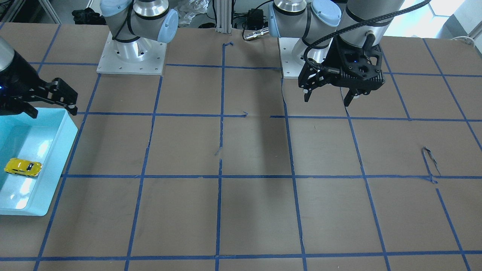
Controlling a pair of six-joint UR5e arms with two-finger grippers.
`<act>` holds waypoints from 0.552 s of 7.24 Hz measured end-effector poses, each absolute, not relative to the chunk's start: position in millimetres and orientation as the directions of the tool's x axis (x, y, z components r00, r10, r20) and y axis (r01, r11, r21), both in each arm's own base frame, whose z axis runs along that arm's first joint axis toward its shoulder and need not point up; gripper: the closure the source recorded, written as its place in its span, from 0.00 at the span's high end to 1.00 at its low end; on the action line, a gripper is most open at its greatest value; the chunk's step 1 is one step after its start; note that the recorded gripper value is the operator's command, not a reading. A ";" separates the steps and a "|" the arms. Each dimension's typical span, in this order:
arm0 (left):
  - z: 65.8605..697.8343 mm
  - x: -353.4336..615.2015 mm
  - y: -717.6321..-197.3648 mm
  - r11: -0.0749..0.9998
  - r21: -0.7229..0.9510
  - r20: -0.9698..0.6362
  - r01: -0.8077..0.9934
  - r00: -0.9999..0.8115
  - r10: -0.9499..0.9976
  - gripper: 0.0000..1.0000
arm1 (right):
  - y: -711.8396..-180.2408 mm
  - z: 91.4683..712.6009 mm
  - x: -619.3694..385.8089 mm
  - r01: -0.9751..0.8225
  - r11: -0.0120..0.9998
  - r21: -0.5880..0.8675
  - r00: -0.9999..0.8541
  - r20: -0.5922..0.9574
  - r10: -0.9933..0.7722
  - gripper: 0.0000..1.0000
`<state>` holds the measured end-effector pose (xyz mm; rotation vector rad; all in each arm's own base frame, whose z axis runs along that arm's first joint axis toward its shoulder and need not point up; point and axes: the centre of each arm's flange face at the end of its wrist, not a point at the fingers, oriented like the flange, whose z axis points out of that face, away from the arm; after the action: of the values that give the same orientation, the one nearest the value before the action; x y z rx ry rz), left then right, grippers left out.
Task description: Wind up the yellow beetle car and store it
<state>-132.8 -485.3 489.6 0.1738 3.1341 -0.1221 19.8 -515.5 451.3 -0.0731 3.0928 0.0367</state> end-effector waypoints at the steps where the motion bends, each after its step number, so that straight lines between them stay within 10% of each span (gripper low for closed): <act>1: 489.5 -132.6 -485.4 0.991 -0.077 -0.005 0.110 -0.994 0.110 1.00 | -511.2 458.0 51.4 -0.010 1.000 0.017 -0.999 -0.040 -0.010 1.00; 4: 489.9 -132.5 -485.5 0.991 -0.078 -0.005 0.111 -0.994 0.111 1.00 | -486.0 476.1 105.0 0.070 0.997 0.032 -0.997 -0.025 0.071 1.00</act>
<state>-132.5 -485.5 489.9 0.1745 3.1339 -0.1230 105.0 -486.0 476.1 0.1093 3.1135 0.0477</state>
